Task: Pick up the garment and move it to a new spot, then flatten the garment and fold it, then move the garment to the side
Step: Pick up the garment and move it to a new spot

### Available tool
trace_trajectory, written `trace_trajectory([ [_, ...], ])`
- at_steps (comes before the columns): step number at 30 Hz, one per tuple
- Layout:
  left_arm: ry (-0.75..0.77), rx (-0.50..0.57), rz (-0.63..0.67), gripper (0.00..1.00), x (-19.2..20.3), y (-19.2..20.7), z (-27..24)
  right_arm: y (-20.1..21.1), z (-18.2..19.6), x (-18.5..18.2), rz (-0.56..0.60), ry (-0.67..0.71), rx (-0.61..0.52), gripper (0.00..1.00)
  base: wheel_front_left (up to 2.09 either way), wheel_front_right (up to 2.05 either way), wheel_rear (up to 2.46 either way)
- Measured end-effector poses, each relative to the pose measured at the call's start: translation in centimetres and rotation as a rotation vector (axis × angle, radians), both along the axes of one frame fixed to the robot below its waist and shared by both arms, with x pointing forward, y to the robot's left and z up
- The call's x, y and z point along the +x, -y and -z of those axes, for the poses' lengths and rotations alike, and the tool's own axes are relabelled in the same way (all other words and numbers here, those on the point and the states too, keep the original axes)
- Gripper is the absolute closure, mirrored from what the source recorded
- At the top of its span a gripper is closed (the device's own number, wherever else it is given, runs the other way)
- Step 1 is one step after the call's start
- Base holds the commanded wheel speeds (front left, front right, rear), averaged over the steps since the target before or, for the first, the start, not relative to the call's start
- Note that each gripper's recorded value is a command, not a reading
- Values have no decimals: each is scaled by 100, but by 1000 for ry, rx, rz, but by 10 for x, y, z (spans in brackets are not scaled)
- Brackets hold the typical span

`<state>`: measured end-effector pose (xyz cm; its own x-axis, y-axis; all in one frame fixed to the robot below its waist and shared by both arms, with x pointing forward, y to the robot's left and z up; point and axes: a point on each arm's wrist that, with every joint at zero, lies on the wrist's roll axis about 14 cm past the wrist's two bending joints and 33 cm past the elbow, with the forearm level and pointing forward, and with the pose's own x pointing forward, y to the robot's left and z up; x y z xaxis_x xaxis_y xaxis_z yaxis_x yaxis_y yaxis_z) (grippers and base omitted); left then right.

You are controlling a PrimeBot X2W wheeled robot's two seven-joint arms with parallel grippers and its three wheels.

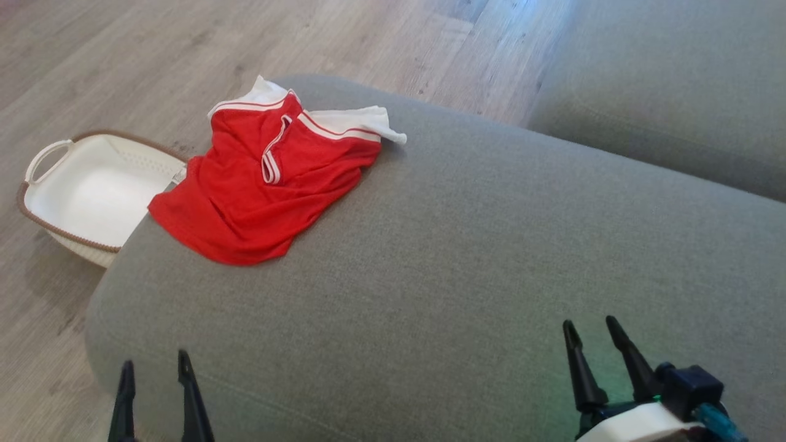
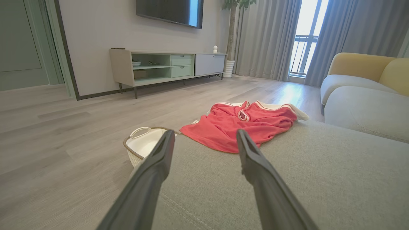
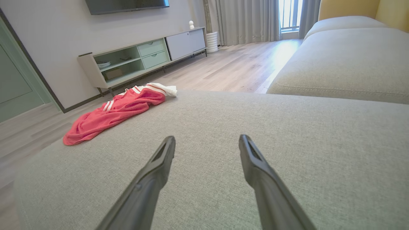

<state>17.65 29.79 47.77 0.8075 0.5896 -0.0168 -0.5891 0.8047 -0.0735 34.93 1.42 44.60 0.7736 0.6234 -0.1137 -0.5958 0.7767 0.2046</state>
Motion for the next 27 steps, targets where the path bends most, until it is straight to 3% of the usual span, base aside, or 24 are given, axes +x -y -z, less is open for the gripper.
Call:
trace_trajectory([
  [5, 56, 77, 27, 0, 30, -8, -31, 13, 8, 16, 36, -13, -8, 0, 0, 0, 0],
  [10, 230, 236, 80, 0, 104, -27, -111, 23, 23, 42, 21, 2, -59, 0, 0, 0, 0],
  [14, 186, 283, 165, 0, 168, -36, -125, 30, 26, 75, 18, 44, -76, 0, 0, 0, 0],
  [20, -53, 178, 273, 0, 251, -51, -85, 48, 35, 113, 37, 82, -104, 0, 0, 0, 0],
  [23, -209, 34, 324, 0, 303, -56, -46, 58, 40, 133, 46, 92, -116, 0, 0, 0, 0],
  [24, -209, 34, 324, 0, 303, -56, -46, 58, 40, 133, 46, 92, -116, 0, 0, 0, 0],
  [26, -328, -105, 326, 0, 323, -57, -6, 66, 45, 139, 58, 86, -124, 0, 0, 0, 0],
  [27, -364, -125, 323, 0, 326, -58, 7, 69, 47, 139, 62, 79, -127, 0, 0, 0, 0],
])
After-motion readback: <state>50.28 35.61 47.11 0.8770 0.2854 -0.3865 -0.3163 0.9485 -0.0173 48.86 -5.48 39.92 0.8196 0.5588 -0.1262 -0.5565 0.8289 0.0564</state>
